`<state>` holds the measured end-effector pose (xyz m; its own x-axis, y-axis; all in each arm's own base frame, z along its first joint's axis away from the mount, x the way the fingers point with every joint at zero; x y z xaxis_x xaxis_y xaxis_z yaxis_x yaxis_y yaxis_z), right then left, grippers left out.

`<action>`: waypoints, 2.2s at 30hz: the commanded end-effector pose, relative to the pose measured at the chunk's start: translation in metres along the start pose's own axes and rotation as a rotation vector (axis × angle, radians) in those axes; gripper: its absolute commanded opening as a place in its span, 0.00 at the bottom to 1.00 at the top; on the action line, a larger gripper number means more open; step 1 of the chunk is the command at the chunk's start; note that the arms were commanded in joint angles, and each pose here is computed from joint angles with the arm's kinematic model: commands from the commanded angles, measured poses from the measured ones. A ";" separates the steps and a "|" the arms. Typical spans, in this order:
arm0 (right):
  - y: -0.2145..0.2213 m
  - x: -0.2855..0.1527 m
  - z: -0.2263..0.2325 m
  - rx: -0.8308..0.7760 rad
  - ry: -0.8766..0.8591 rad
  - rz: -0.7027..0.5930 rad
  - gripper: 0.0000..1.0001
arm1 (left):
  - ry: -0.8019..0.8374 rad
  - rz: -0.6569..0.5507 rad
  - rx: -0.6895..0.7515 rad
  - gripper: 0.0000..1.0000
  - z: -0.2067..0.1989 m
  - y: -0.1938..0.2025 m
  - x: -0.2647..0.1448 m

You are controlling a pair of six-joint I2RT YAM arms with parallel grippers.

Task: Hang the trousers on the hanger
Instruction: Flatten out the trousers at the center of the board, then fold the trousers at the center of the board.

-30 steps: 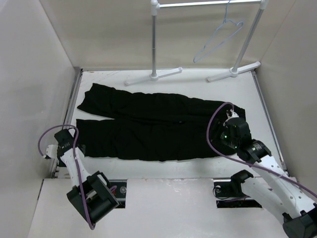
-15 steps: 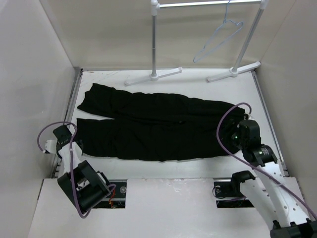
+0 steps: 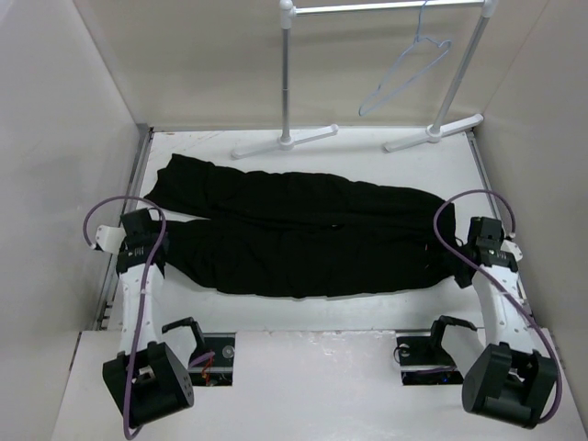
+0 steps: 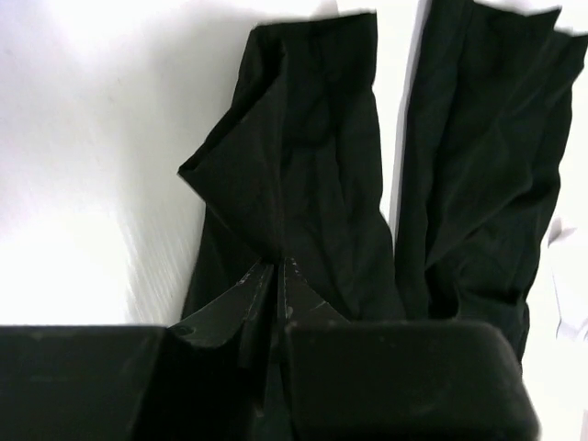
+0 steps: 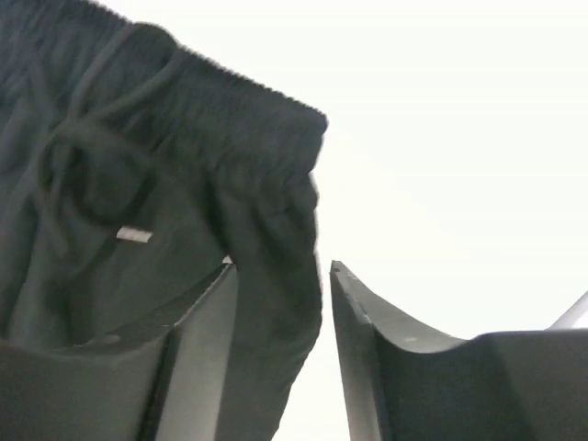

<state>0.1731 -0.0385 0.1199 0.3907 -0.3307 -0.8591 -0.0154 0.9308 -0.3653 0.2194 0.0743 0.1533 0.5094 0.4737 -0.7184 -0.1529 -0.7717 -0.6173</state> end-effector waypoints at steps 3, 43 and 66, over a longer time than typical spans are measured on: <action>-0.012 0.011 0.005 0.046 0.014 -0.061 0.53 | -0.016 0.016 0.007 0.05 0.009 0.018 -0.001; -0.062 0.003 0.196 0.003 -0.258 -0.083 0.10 | -0.085 -0.255 0.086 0.02 -0.145 -0.157 0.041; -0.054 0.091 0.312 -0.025 -0.320 0.046 0.70 | 0.001 -0.246 0.335 0.37 -0.264 -0.142 0.158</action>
<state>0.4861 -0.0739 0.1340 0.5448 -0.2040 -0.8133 -0.0816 0.9525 -0.2935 0.5505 0.1417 0.1626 0.4961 0.6047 -0.6230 -0.3812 -0.4929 -0.7821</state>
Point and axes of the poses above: each gripper's point midway between its finger pads, its own x axis out along the fingers, its own z axis along the line the jaws close on, y = z × x, the point moved 6 cm from there along -x, back along the fingers, and after that the axes turned 15 degrees about x, right-handed, at the moved point
